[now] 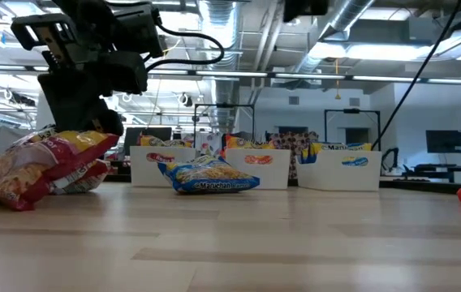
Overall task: Sort Maruchan noodles
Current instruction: Put the red noodle pack into the left white bin
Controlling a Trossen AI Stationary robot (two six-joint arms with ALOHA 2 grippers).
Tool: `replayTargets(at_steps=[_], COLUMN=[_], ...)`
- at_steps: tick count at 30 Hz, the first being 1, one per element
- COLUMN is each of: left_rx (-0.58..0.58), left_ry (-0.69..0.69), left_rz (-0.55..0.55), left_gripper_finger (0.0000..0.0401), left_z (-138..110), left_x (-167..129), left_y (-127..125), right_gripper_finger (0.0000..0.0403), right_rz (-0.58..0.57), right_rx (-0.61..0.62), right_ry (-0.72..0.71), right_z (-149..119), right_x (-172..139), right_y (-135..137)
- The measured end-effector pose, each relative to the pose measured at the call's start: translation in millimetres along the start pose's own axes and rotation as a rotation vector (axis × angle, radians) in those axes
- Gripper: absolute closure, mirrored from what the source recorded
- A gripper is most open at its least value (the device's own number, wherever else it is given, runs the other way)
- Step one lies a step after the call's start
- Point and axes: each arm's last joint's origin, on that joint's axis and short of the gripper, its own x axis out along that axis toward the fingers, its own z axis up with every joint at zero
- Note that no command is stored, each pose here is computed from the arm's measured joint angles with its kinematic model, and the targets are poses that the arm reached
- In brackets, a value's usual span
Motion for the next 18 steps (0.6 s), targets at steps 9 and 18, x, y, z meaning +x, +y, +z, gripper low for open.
replayTargets(at_steps=[9, 18], left_rx=[0.045, 0.042], left_ry=[-0.028, -0.051], left_rz=[0.030, 0.047], left_gripper_finger=[0.0401, 0.0401], left_z=[2.9, 5.2], left_x=[-0.4, -0.4], left_y=[1.4, 1.7], right_gripper_finger=[0.0188, 0.0196], right_rz=[0.026, 0.046], right_rx=[-0.042, -0.138], right_ry=[-0.097, -0.153], right_z=[20.5, 41.7], right_x=[50.4, 117.9], right_y=[21.1, 28.7])
